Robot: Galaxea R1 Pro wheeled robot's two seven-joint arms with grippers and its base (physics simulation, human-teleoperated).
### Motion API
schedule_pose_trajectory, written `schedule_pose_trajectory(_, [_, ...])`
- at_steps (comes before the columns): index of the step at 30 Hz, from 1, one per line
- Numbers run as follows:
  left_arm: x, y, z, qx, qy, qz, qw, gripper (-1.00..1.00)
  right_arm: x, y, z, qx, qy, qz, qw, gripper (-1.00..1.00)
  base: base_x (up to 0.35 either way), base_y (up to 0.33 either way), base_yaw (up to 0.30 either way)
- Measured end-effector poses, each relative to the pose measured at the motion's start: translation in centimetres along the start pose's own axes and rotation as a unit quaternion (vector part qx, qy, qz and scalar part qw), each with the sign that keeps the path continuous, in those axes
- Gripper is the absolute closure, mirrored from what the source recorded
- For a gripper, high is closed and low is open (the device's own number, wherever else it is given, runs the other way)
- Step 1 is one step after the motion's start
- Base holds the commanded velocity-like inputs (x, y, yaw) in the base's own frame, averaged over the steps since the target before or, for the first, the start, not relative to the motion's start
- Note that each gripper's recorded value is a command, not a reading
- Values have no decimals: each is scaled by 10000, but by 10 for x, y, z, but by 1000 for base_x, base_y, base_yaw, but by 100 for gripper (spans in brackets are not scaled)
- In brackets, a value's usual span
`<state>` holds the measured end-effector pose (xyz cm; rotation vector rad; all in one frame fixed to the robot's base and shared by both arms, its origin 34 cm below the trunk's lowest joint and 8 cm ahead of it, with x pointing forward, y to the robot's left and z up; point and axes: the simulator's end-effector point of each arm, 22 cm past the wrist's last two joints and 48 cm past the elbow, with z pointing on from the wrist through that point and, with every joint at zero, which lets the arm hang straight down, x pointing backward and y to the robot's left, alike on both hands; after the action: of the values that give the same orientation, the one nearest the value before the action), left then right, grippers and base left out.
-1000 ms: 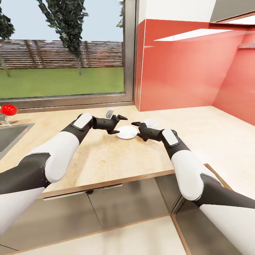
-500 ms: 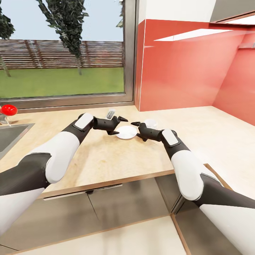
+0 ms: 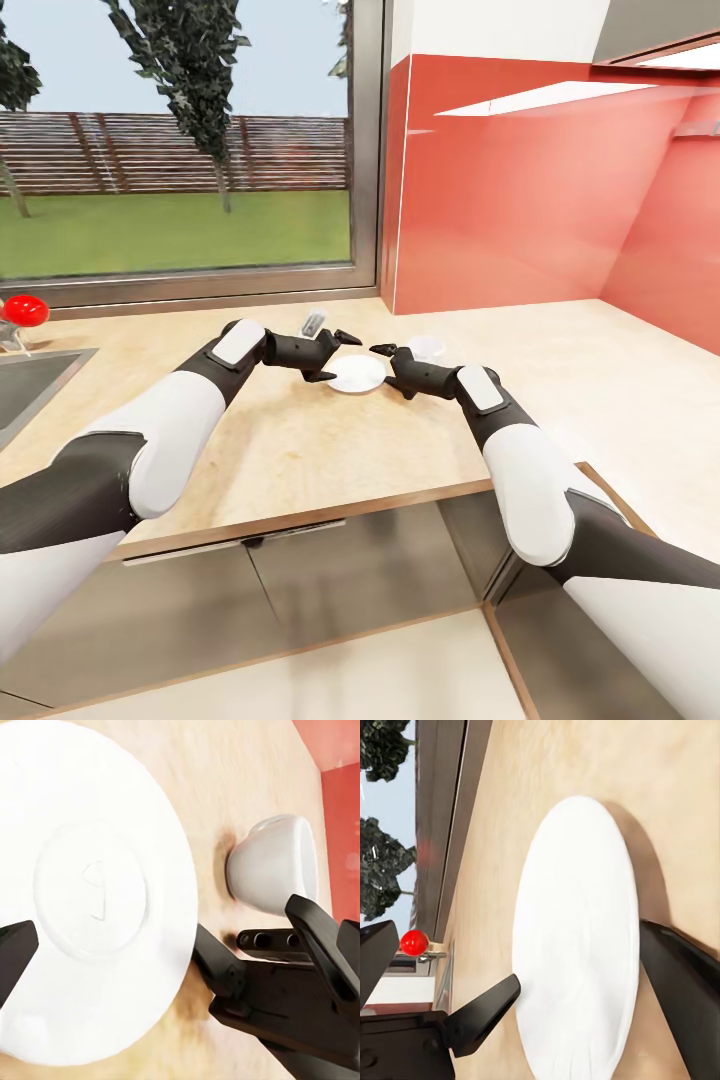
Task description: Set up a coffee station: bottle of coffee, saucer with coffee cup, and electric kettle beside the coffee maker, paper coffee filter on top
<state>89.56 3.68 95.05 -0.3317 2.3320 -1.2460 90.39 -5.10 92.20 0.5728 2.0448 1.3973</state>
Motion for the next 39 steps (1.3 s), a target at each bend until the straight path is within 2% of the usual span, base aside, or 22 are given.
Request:
schedule_pose_trajectory(10, [-1, 0, 0, -5, -35, 6, 10000, -100, 0, 0, 0, 0, 0, 0, 10000, -100, 0, 0, 0])
schedule_pose_trajectory(17, [0, 4, 1, -110, -27, 119, 9999, -100, 0, 0, 0, 0, 0, 0, 10000, -100, 0, 0, 0])
schedule_pose_trajectory(27, [0, 4, 2, -125, -20, 141, 9998, -100, 0, 0, 0, -2, 0, 2, 10000, -100, 0, 0, 0])
schedule_pose_trajectory(39, [0, 5, 1, -132, -24, 141, 9998, -100, 8, 2, 6, 52, 146, 15, 9999, -100, 0, 0, 0])
